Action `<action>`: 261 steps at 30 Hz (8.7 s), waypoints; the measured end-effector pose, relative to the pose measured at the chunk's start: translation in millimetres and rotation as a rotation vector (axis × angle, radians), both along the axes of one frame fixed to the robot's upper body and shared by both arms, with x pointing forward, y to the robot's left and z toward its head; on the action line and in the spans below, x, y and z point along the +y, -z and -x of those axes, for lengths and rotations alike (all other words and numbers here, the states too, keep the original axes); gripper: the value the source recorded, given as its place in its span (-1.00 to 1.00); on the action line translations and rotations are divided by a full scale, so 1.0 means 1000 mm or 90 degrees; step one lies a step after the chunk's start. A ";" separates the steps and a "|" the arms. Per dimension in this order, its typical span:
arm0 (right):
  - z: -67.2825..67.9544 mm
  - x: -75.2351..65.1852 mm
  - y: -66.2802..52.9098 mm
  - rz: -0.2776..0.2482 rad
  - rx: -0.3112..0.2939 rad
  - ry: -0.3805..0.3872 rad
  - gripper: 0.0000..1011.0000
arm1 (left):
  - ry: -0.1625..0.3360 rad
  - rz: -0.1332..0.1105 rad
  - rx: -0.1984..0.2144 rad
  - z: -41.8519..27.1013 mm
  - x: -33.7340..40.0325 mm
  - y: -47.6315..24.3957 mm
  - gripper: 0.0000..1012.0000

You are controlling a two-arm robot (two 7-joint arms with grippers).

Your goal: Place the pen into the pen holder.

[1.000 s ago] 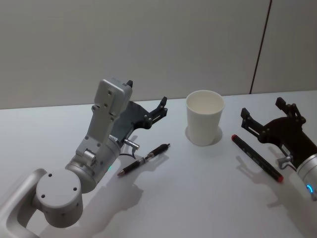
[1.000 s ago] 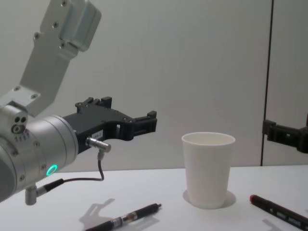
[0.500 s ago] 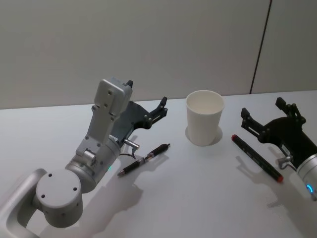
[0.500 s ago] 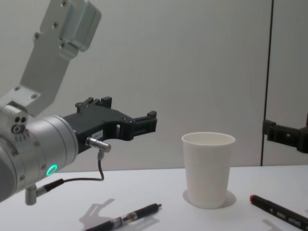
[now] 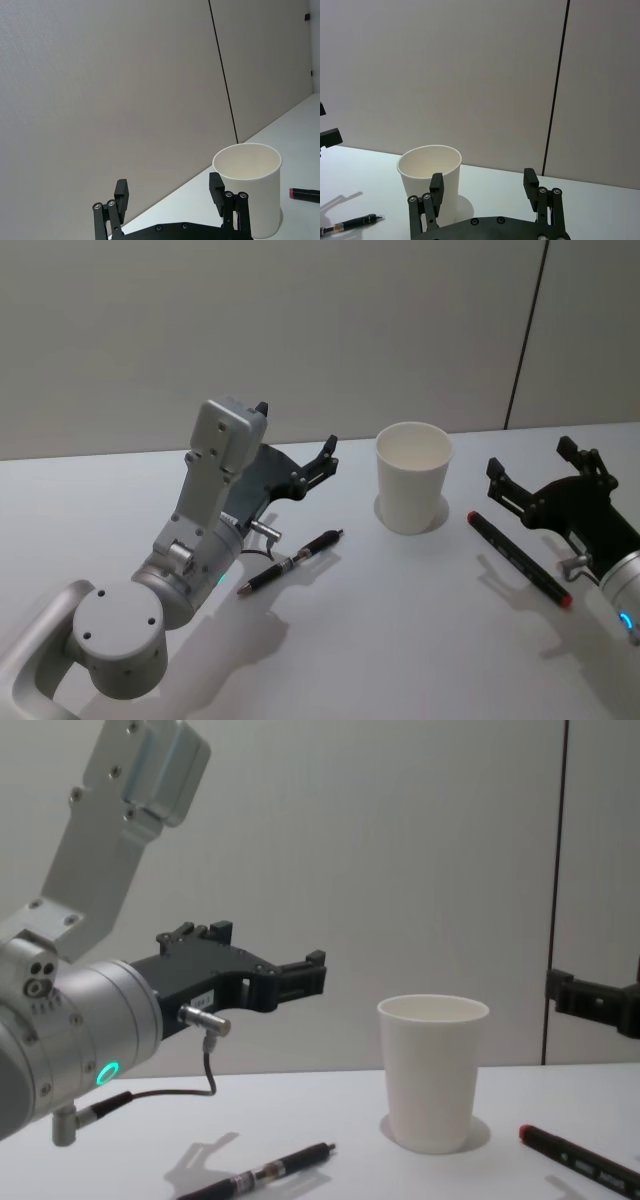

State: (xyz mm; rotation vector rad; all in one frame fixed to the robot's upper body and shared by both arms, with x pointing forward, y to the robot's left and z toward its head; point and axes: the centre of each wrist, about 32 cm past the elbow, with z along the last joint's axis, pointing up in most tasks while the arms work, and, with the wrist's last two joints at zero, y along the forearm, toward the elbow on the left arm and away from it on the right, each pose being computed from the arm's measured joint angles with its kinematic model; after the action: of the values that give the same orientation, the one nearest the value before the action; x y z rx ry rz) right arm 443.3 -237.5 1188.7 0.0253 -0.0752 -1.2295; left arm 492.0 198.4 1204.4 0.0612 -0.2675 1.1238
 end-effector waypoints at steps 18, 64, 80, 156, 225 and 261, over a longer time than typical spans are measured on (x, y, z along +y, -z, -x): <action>0.006 -0.024 -0.005 0.014 0.021 0.004 0.98 | 0.000 0.000 0.000 0.0000 0.0000 0.0000 0.98; -0.006 -0.036 -0.046 0.075 0.242 0.013 0.98 | 0.000 0.000 0.000 0.0000 0.0000 0.0000 0.98; -0.021 -0.020 -0.048 0.133 0.288 0.014 0.98 | 0.000 0.000 0.000 0.0000 0.0000 0.0000 0.98; -0.044 0.022 -0.007 0.163 0.337 0.029 0.98 | 0.000 0.000 0.000 0.0000 0.0000 0.0000 0.98; -0.047 0.023 -0.008 0.151 0.333 0.024 -0.67 | 0.000 0.000 0.000 0.0000 0.0000 0.0000 0.98; -0.037 0.005 -0.031 0.036 0.103 0.038 -0.67 | 0.000 0.000 0.000 0.0000 0.0000 0.0000 0.98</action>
State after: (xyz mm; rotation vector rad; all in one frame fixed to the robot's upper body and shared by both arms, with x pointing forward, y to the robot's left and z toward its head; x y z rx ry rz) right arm 479.8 -232.4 1220.2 -0.1262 0.0298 -1.2839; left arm 492.0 198.4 1204.4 0.0612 -0.2675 1.1237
